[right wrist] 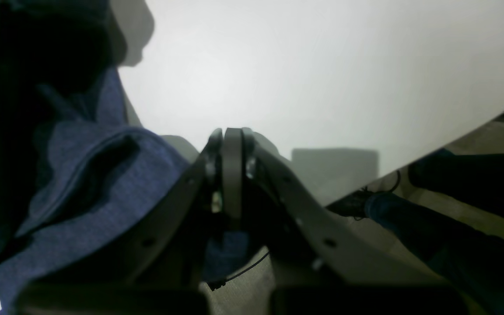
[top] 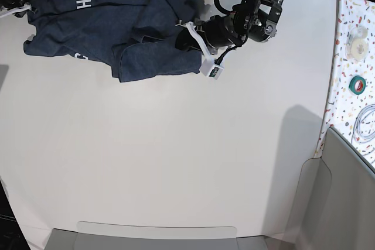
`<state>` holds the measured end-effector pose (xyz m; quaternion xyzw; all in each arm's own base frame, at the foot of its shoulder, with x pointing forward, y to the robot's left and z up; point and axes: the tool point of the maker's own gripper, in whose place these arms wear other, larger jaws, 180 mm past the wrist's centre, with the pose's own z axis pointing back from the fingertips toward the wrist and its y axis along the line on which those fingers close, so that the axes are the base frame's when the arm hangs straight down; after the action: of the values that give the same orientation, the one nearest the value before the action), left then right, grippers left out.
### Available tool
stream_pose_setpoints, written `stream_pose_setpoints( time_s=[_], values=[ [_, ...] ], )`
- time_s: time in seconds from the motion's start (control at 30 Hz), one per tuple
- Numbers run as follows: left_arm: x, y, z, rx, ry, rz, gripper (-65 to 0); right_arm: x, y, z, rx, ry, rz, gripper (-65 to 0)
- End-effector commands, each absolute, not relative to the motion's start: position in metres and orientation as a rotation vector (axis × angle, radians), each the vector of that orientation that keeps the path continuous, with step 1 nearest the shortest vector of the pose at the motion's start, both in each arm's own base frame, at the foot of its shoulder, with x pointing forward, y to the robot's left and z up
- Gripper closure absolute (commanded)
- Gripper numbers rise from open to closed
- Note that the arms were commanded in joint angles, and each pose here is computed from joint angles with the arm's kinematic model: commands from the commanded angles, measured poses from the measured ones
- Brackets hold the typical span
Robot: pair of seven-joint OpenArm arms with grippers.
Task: Layout the t-shirt on the table in an organized manner, then fold the t-shirt properly
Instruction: 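Regrip the fabric with the left gripper and fold it toward the collar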
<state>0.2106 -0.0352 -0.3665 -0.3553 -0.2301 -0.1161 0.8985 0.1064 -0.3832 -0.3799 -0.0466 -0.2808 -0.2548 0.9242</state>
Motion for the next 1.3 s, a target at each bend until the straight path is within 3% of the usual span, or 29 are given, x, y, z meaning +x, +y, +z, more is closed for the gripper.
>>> stream_pose_setpoints(
  time_s=[0.0,0.6,0.87,1.27],
  values=[
    [0.217,-0.040,-0.355,-0.765,-0.516,-0.245,-0.1,0.111,-0.391,-0.369,-0.119,-0.612,-0.497,0.0],
    [0.212,-0.027,-0.383,-0.691,-0.454,-0.246,-0.1,0.112,-0.391,-0.369,-0.119,-0.613,-0.497,0.0],
    [0.173,-0.077,-0.377,-0.777,-0.391,-0.405,-0.1,0.112,-0.391,-0.368,-0.120,-0.614,-0.496,0.0],
    [0.164,-0.114,-0.359,-0.818,-0.406,-0.615,-0.1,0.112,-0.391,-0.368,-0.120,-0.612,-0.495,0.0]
  ],
)
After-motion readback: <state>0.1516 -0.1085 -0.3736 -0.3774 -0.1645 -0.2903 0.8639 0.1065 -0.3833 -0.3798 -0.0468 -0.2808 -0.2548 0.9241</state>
